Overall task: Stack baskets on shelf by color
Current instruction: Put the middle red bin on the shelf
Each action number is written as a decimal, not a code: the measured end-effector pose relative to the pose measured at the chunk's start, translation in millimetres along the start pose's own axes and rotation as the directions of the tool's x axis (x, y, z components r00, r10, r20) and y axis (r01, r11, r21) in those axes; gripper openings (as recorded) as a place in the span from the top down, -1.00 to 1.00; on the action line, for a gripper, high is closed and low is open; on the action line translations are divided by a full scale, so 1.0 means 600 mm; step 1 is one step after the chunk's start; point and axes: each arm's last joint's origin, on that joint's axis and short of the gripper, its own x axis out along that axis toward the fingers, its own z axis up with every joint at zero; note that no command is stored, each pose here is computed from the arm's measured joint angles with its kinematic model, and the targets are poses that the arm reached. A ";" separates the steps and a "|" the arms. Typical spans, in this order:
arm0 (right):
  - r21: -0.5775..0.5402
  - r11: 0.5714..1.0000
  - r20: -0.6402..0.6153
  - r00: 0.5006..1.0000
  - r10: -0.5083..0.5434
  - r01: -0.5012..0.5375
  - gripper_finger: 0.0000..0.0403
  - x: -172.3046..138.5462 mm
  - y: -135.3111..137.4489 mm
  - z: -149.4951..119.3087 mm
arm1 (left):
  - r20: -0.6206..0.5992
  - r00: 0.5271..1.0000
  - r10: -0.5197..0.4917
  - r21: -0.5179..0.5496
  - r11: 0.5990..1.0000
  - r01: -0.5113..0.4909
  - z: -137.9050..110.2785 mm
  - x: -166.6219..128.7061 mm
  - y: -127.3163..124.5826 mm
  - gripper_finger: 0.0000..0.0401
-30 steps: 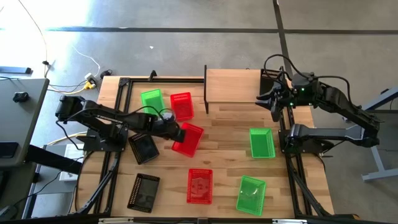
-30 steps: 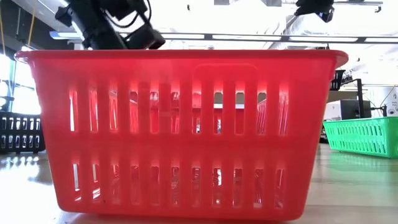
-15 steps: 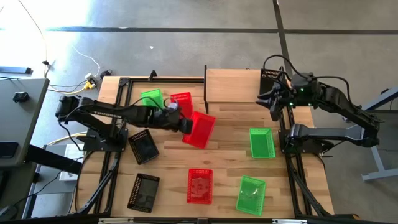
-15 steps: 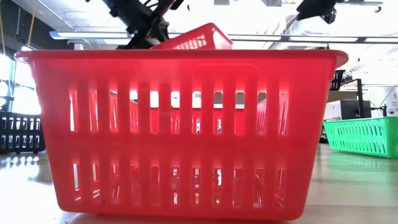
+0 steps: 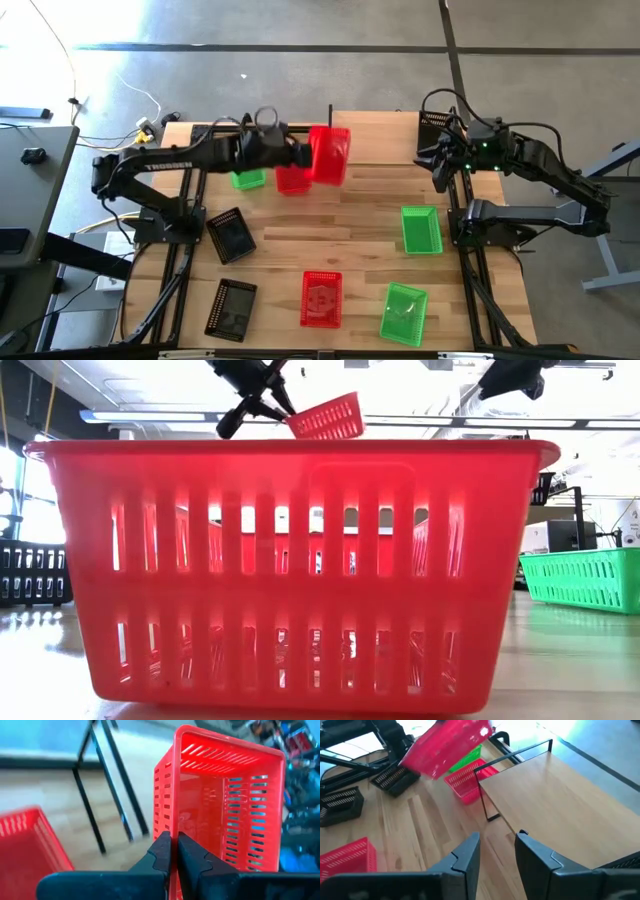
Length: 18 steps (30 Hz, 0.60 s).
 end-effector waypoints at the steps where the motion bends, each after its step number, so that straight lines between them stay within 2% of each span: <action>1: -0.003 1.000 0.000 1.000 -0.004 0.004 0.46 0.000 0.000 0.000 | 0.018 1.000 0.000 -0.002 1.000 0.000 0.012 -0.001 0.000 0.98; 9: -0.005 0.991 0.016 0.991 -0.130 0.130 0.46 0.000 -0.006 0.001 | 0.159 0.987 -0.027 -0.005 1.000 0.028 0.103 -0.022 -0.008 0.98; 18: -0.008 0.988 0.019 0.988 -0.154 0.154 0.46 -0.001 -0.007 0.001 | 0.255 0.966 -0.046 0.023 0.999 0.042 0.170 -0.026 -0.031 0.98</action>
